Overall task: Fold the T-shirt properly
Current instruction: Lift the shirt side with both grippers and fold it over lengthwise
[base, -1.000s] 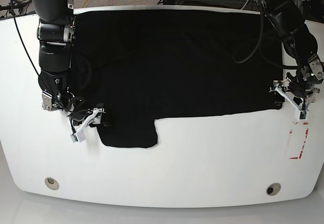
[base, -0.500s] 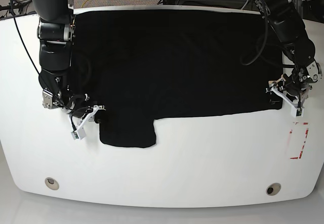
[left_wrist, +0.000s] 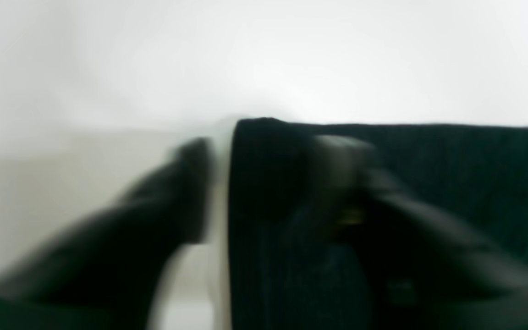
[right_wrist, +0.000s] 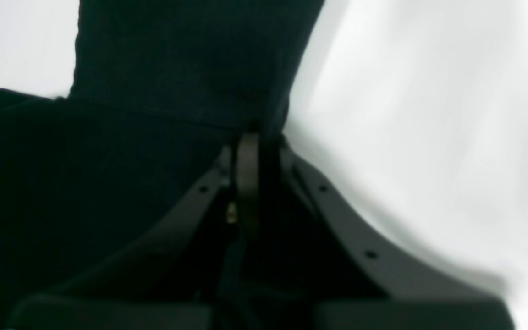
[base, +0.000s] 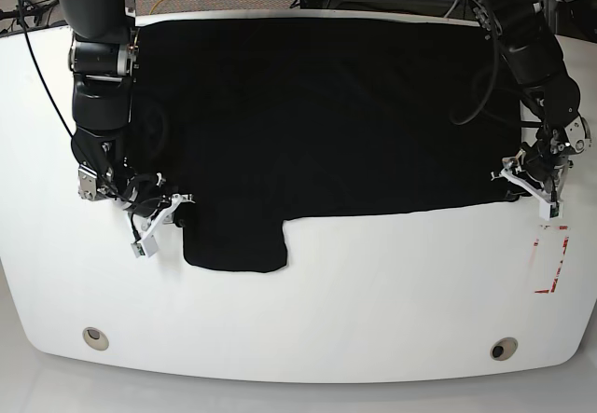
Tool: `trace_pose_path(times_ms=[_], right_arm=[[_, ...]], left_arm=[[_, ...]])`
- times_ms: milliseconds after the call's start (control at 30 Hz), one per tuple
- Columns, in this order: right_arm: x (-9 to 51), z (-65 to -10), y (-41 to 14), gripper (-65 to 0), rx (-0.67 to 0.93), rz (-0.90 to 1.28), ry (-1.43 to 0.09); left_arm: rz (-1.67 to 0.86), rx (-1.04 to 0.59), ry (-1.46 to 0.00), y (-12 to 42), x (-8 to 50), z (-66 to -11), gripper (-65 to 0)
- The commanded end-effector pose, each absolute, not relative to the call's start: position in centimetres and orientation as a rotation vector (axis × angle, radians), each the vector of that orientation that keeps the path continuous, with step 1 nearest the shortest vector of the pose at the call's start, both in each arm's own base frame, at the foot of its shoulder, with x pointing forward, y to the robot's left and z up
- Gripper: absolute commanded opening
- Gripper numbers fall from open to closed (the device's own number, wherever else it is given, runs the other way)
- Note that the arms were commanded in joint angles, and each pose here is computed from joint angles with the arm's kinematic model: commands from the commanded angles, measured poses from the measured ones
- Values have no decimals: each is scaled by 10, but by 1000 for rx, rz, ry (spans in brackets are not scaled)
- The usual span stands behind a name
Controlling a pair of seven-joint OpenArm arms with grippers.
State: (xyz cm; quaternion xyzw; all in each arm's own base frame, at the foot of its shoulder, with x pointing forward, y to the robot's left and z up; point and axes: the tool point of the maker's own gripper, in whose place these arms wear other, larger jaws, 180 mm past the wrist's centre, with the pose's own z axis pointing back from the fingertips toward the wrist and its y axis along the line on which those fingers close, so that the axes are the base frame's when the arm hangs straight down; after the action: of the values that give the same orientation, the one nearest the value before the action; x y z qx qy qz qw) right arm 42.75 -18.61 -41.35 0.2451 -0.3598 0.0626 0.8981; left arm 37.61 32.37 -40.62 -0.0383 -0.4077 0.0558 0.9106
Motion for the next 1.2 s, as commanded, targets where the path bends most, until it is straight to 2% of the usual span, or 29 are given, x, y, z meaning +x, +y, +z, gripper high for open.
trace_pose_path(times_ms=[0,200,400,600,800,1167], right_arm=[[450,-380,-190,-650,494,163,-839],[454,-359,-188,-650,457,248,-845],[453,-325,-198,-650,360,368,-853],[436,-304,-202,-650,266,474,-857],[410,-292,-220,-650,183,487,-860],[345,-287,-243,-650,46,491,-828]], left_arm=[[37,-80,-786,310,377,-411,-650],[-23,-71,-792,304,384,-404,-650],[-93,12,-931,307,402,-348,-650],[-190,39,-905,301,394,-334,-650],[-312,88,-901,292,380,-316,-650],[-329,155,-889,288,333,-314,-650]])
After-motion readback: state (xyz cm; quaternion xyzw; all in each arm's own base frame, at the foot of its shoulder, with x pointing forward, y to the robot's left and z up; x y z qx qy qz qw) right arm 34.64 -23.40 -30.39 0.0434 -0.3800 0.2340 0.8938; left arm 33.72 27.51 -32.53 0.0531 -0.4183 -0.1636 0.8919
